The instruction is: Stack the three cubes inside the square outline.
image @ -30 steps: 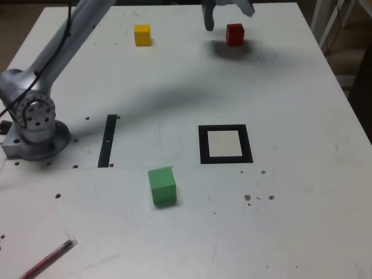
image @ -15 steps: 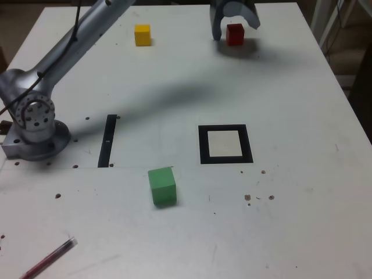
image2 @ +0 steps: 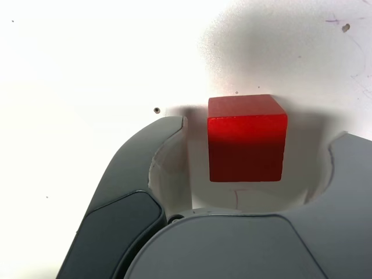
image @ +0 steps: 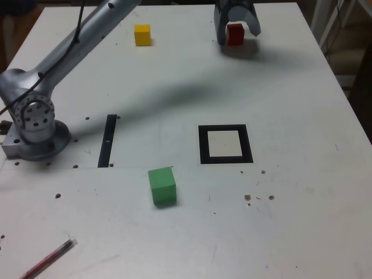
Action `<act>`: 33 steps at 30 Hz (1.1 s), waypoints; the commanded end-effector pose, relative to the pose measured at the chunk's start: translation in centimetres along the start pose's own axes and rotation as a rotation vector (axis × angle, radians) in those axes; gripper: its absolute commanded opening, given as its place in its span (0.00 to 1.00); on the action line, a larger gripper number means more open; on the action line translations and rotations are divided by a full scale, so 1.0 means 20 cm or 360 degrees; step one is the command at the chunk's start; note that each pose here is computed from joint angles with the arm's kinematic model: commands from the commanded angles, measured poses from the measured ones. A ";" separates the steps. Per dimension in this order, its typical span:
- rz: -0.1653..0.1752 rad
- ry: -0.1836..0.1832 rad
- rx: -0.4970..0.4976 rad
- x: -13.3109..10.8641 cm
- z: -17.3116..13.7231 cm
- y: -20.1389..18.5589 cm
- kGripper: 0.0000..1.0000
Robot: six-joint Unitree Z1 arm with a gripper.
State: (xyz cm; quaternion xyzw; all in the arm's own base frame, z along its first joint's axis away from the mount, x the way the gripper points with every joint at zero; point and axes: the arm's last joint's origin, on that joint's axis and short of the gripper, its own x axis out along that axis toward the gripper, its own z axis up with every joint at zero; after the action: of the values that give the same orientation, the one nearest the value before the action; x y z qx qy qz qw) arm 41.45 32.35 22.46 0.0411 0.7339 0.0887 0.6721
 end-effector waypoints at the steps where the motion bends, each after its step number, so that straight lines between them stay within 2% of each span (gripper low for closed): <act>1: 0.0011 -0.0007 -0.0016 -0.01 -0.01 0.01 0.72; 10: 0.0055 -0.0049 -0.0055 -0.05 -0.03 0.06 0.60; 20: -0.0006 -0.0062 -0.0045 -0.02 -0.02 0.04 0.52; 29: -0.0026 -0.0100 -0.0034 -0.03 0.00 0.03 0.29; 33: -0.0039 -0.0118 -0.0019 -0.05 0.00 0.02 0.27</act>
State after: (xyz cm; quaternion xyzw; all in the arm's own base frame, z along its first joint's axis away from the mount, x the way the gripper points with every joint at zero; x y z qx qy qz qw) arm 41.46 32.84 22.69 0.0272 0.7134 0.0832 0.6953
